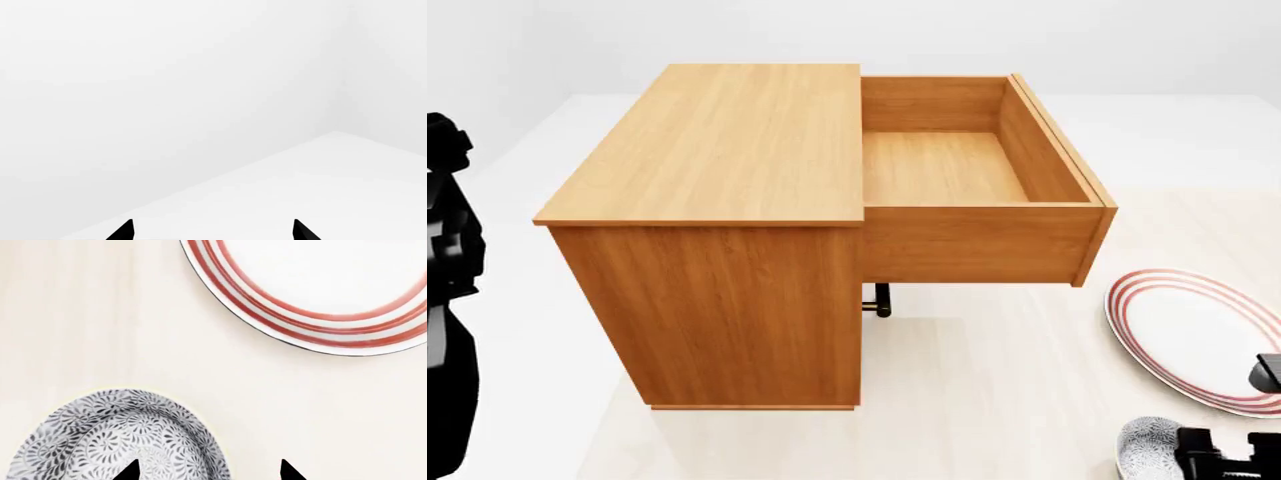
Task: Open the top drawer of the cabinet and put the bowl in it.
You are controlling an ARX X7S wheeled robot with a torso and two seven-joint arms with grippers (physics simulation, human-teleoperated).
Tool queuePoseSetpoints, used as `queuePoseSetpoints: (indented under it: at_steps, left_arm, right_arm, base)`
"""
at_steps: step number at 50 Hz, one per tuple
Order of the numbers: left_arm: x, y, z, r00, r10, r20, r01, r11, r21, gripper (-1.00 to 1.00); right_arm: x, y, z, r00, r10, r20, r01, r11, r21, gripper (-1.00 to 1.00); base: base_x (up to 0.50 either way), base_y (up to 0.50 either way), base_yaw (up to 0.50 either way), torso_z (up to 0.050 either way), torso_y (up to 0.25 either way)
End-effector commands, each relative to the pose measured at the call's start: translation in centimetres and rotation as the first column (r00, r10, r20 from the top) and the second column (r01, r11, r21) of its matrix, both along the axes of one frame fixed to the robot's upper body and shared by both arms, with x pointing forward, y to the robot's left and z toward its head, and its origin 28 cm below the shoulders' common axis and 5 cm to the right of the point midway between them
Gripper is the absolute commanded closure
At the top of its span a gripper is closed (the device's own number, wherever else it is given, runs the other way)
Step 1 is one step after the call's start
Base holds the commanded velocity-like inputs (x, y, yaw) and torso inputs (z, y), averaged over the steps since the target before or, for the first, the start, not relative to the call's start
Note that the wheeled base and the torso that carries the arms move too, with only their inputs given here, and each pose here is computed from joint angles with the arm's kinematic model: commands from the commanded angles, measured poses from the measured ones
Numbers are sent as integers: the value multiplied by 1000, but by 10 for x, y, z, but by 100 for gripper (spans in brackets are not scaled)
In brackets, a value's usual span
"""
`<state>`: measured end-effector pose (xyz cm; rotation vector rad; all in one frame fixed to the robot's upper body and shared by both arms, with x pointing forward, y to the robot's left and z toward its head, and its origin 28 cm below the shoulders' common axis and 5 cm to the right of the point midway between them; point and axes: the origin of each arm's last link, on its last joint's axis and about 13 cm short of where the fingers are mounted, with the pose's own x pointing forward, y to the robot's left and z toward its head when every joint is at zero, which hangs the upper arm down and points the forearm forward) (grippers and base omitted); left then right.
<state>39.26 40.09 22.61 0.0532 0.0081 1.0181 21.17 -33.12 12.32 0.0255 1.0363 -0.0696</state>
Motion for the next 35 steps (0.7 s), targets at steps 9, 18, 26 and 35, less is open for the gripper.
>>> queuePoseSetpoints:
  at_steps: [9, 18, 26, 35]
  left_arm:
    - [-1, 1, -2, 1000, 5, -4, -5, 1000, 1, -100]
    - [0, 1, 1, 1000, 5, 1, -5, 1000, 0, -100]
    - [0, 1, 1, 1000, 4, 3, -4, 1000, -1, -100]
    - [0, 1, 1, 1000, 5, 4, -5, 1000, -4, -100]
  right_arm:
    - [12, 1, -28, 997, 14, -70, -16, 999, -36, -100]
    - [15, 5, -34, 996, 66, -61, -69, 996, -57, 100]
    - [14, 6, -33, 994, 92, -52, -95, 994, -52, 100]
    - [10, 7, -23, 992, 122, -24, -123, 991, -43, 100]
  base:
    - [0, 0, 0, 0, 0]
    - [0, 0, 0, 0, 0]
    - [0, 0, 0, 0, 0]
    - [1, 0, 1, 0, 0]
